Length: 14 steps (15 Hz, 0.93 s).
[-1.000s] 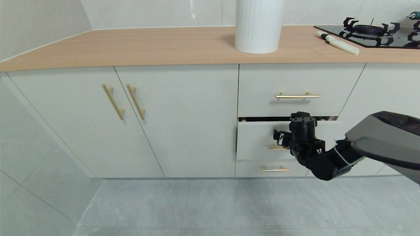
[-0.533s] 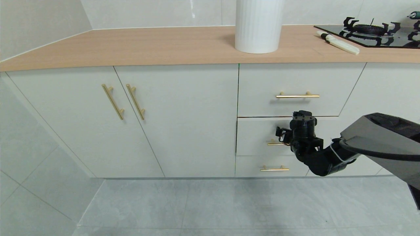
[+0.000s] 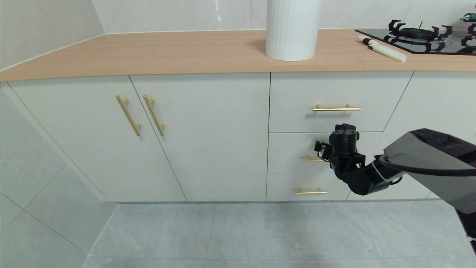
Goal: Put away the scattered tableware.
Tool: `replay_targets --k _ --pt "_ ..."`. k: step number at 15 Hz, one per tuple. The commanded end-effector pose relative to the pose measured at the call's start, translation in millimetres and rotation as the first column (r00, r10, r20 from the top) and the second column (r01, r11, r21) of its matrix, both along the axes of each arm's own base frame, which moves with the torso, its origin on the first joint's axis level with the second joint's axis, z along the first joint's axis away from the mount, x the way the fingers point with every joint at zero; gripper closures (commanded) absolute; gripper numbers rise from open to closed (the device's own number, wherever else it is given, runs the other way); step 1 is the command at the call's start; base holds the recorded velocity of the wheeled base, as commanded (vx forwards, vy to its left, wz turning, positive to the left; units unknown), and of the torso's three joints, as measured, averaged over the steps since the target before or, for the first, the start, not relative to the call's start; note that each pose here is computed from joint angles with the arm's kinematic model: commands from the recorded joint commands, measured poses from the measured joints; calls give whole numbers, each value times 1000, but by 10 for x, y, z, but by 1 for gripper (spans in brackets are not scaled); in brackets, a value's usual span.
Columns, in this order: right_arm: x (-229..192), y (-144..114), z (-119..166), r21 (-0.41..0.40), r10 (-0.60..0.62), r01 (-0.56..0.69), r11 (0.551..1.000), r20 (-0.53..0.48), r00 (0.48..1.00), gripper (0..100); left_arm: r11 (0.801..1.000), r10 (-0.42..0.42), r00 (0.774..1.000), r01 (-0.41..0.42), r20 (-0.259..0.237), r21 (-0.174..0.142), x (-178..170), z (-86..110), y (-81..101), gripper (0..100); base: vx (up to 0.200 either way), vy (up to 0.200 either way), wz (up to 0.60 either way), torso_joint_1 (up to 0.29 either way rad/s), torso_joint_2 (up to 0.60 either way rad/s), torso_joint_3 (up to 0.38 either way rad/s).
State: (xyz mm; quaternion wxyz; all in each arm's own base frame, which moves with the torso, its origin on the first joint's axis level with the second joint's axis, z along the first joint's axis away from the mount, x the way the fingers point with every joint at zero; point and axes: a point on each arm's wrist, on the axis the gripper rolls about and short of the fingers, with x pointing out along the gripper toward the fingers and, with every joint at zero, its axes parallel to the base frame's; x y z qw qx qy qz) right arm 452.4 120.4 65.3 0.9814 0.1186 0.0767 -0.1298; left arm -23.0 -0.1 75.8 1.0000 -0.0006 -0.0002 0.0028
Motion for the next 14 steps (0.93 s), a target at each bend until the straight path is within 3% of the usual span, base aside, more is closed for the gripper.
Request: replay_targets --k 1,5,7,10,14 --pt "10 -5 29 6 -5 5 1000 17 1000 0 1000 1 1000 -1 0 0 0 0 0 0 0 0 0 0 0 0" --pt "-353 -46 221 -7 23 -24 1000 -25 999 0 1000 1 1000 -1 0 0 0 0 0 0 0 0 0 0 0 0" --pt "-827 -62 540 -4 72 -72 997 -23 997 0 1000 1 1000 -1 0 0 0 0 0 0 0 0 0 0 0 0" --pt "-1464 -259 1044 -7 53 -53 999 56 997 0 1000 1 1000 -1 0 0 0 0 0 0 0 0 0 0 0 0" --pt "-2506 -616 1566 -92 -30 49 995 204 979 0 1000 1 1000 -1 0 0 0 0 0 0 0 0 0 0 0 0"
